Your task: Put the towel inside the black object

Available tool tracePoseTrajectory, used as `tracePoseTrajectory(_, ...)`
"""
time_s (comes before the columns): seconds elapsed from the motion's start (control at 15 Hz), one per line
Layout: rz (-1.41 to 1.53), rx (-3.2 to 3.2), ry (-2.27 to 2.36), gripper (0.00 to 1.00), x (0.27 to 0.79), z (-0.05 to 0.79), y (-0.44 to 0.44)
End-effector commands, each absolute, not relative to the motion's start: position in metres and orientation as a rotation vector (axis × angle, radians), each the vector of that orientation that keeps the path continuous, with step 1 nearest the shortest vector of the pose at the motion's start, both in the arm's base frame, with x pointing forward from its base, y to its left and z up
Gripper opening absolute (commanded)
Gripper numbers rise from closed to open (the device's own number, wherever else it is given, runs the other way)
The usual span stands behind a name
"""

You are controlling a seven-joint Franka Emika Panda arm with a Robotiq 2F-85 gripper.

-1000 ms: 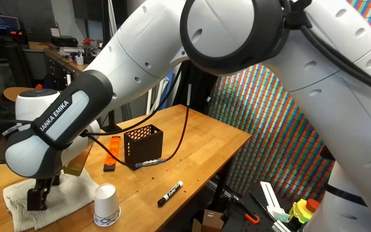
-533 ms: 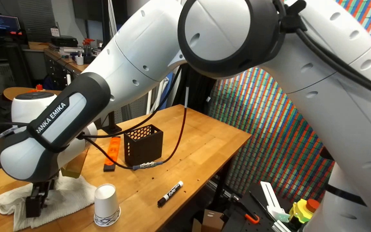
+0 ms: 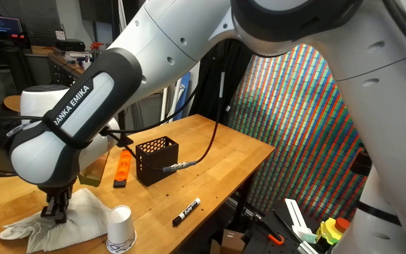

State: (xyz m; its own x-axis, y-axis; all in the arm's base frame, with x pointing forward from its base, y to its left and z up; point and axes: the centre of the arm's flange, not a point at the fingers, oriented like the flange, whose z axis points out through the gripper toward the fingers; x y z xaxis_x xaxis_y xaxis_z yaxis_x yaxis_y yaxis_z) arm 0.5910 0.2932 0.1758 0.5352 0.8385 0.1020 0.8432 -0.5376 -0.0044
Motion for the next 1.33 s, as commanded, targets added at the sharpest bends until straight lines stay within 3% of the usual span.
tracePoseTrajectory(0.0,-0.154,-2.743,-1.409,0.03,0.556,0.207,0.268)
tracePoseTrajectory(0.67,-0.409,-2.867,-1.304,0.03,0.568,0.314,0.244)
tracePoseTrajectory(1.27,-0.639,-3.162,-0.986,0.03,0.6,0.389,0.107)
